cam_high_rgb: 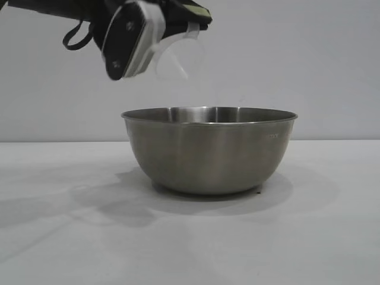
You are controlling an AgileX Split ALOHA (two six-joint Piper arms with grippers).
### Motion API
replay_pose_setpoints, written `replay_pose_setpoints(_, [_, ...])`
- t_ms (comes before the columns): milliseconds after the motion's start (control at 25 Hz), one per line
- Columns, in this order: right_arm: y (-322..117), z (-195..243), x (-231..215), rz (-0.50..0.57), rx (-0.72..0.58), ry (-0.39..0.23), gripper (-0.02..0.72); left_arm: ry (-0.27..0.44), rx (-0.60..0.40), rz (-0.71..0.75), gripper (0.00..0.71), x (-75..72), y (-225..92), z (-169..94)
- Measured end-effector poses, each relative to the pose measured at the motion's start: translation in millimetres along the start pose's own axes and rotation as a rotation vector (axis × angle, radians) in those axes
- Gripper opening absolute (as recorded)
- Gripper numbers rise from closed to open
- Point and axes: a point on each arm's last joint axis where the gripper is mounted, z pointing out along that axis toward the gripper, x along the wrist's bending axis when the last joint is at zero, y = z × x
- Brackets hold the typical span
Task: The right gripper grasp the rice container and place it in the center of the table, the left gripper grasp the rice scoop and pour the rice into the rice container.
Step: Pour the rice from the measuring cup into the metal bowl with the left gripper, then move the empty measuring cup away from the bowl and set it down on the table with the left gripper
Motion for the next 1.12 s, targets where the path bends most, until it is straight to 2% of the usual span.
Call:
replay_pose_setpoints(160, [0.0,0.0,0.0,0.000,0.000,0.000,0.553,0.066,0.102,-0.412,0.000,3.8,-10.3,-0.8])
replay_pose_setpoints(280, [0.0,0.0,0.0,0.000,0.000,0.000,0.553,0.138,0.229,-0.706,0.000,4.2,-23.1,-3.5])
replay_pose_setpoints(440, [0.0,0.0,0.0,0.000,0.000,0.000,0.553,0.279,0.391,-1.115,0.000,1.7,-39.8,-9.9])
replay_pose_setpoints(520, [0.0,0.0,0.0,0.000,0.000,0.000,0.553,0.354,0.458,-1.263,0.000,0.0,-46.6,-13.7])
replay_pose_setpoints(640, [0.0,0.0,0.0,0.000,0.000,0.000,0.553,0.444,0.535,-1.406,0.000,-2.6,-53.7,-18.6])
replay_pose_setpoints(760, [0.0,0.0,0.0,0.000,0.000,0.000,0.553,0.491,0.604,-1.483,0.000,-6.1,-58.3,-22.6])
replay_pose_setpoints(1120, [0.0,0.0,0.0,0.000,0.000,0.000,0.553,0.487,0.858,-1.659,0.000,-26.5,-63.6,-33.5])
